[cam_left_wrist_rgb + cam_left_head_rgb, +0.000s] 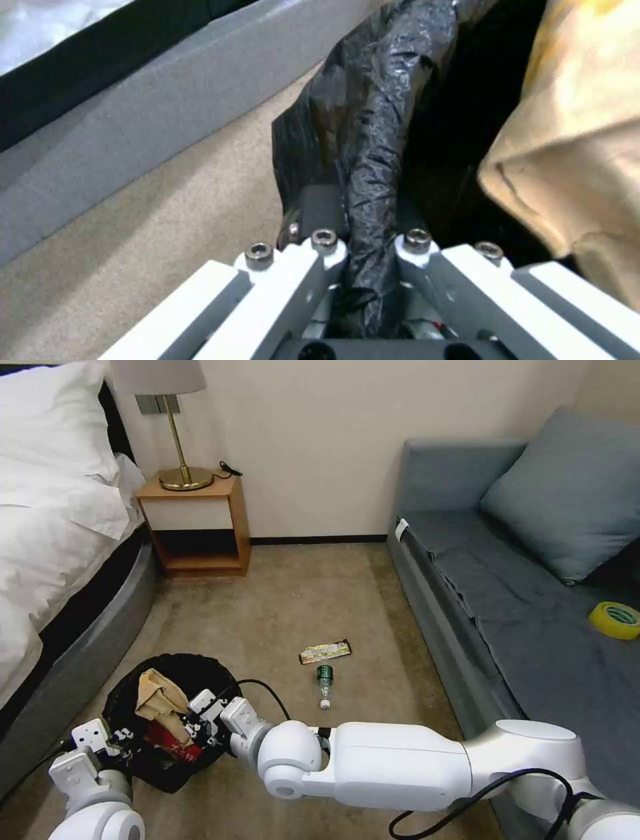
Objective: Pick up the trash bin, then pick up the garbage on the floor and place it into the trash bin.
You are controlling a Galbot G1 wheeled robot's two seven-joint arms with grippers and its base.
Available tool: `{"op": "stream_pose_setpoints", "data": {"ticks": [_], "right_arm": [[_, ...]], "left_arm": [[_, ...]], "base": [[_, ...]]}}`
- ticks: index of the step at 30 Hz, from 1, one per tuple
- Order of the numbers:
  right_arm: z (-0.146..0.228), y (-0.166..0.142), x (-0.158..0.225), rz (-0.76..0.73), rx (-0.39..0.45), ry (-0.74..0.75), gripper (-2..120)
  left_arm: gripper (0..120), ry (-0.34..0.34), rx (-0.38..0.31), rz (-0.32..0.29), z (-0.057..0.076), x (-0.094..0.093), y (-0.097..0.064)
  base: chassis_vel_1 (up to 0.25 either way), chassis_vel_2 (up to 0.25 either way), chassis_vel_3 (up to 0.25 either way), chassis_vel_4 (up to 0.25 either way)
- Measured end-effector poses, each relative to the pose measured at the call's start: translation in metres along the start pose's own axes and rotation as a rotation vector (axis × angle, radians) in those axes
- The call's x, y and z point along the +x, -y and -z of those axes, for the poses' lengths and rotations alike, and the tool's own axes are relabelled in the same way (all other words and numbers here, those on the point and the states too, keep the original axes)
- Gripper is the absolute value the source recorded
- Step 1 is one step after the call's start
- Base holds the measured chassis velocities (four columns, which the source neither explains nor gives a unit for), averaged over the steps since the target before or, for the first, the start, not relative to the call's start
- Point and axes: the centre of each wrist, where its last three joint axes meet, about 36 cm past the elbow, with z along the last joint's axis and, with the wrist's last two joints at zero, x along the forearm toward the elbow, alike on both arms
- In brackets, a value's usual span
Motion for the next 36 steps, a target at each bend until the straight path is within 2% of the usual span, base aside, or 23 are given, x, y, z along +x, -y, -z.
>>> {"op": "stream_pose_setpoints", "data": {"ticks": [4, 7, 9, 11, 13, 14, 16, 18, 19, 20, 23, 24, 26, 28, 32, 36], "right_arm": [[0.000, 0.001, 0.007, -0.002, -0.002, -0.003, 64], [0.000, 0.003, 0.009, -0.004, 0.002, -0.004, 71], [0.006, 0.007, 0.015, -0.020, -0.004, 0.013, 82], [0.011, 0.011, 0.017, -0.034, -0.013, 0.031, 86], [0.030, 0.027, 0.033, -0.077, -0.055, 0.100, 95], [0.030, 0.027, 0.033, -0.077, -0.055, 0.100, 95], [0.048, 0.064, 0.063, -0.173, -0.098, 0.191, 99], [0.050, 0.097, 0.095, -0.268, -0.102, 0.267, 100], [0.050, 0.097, 0.095, -0.268, -0.102, 0.267, 100], [0.048, 0.110, 0.110, -0.313, -0.088, 0.322, 100], [0.035, 0.138, 0.159, -0.491, 0.062, 0.501, 100], [0.035, 0.138, 0.159, -0.491, 0.062, 0.501, 100], [0.031, 0.140, 0.196, -0.619, 0.117, 0.582, 100], [0.022, 0.135, 0.207, -0.665, 0.106, 0.585, 100], [-0.008, 0.118, 0.246, -0.862, 0.081, 0.587, 100], [-0.033, 0.094, 0.254, -0.955, 0.092, 0.529, 100]], "left_arm": [[2, 0.002, -0.001, -0.001, 0.001, 0.000, 0.000], [2, 0.003, -0.001, -0.002, 0.001, -0.001, 0.000], [2, 0.002, -0.001, -0.003, 0.001, -0.001, 0.000], [2, 0.001, -0.001, -0.003, 0.000, -0.001, 0.000], [2, 0.002, -0.001, -0.004, 0.001, -0.001, 0.000], [2, 0.002, -0.001, -0.004, 0.001, -0.001, 0.000], [2, 0.005, -0.001, -0.005, 0.002, -0.001, -0.001], [2, 0.007, -0.002, -0.005, 0.003, -0.002, -0.002], [2, 0.007, -0.002, -0.005, 0.003, -0.002, -0.002], [2, 0.008, -0.002, -0.006, 0.003, -0.001, -0.002], [2, 0.012, -0.005, -0.008, 0.004, -0.001, -0.003], [2, 0.012, -0.005, -0.008, 0.004, -0.001, -0.003], [2, 0.016, -0.006, -0.007, 0.004, -0.002, -0.004], [2, 0.018, -0.006, -0.007, 0.004, -0.002, -0.004], [2, 0.023, -0.006, -0.008, 0.005, -0.001, -0.005], [2, 0.029, -0.007, -0.003, 0.006, -0.002, -0.007]], "base": [[0.000, 0.000, 0.000, 0.000], [0.000, 0.000, 0.000, 0.000], [0.000, 0.000, 0.000, 0.000], [0.000, 0.000, 0.000, 0.000], [0.000, 0.000, 0.000, 0.000], [0.000, 0.000, 0.000, 0.000], [0.000, 0.000, 0.000, 0.000], [0.000, 0.000, 0.000, 0.000], [0.000, 0.000, 0.000, 0.000], [0.000, 0.000, 0.000, 0.000], [0.000, 0.000, 0.000, 0.000], [0.000, 0.000, 0.000, 0.000], [0.000, 0.000, 0.000, 0.000], [0.000, 0.000, 0.000, 0.000], [0.000, 0.000, 0.000, 0.000], [0.000, 0.000, 0.000, 0.000]]}}
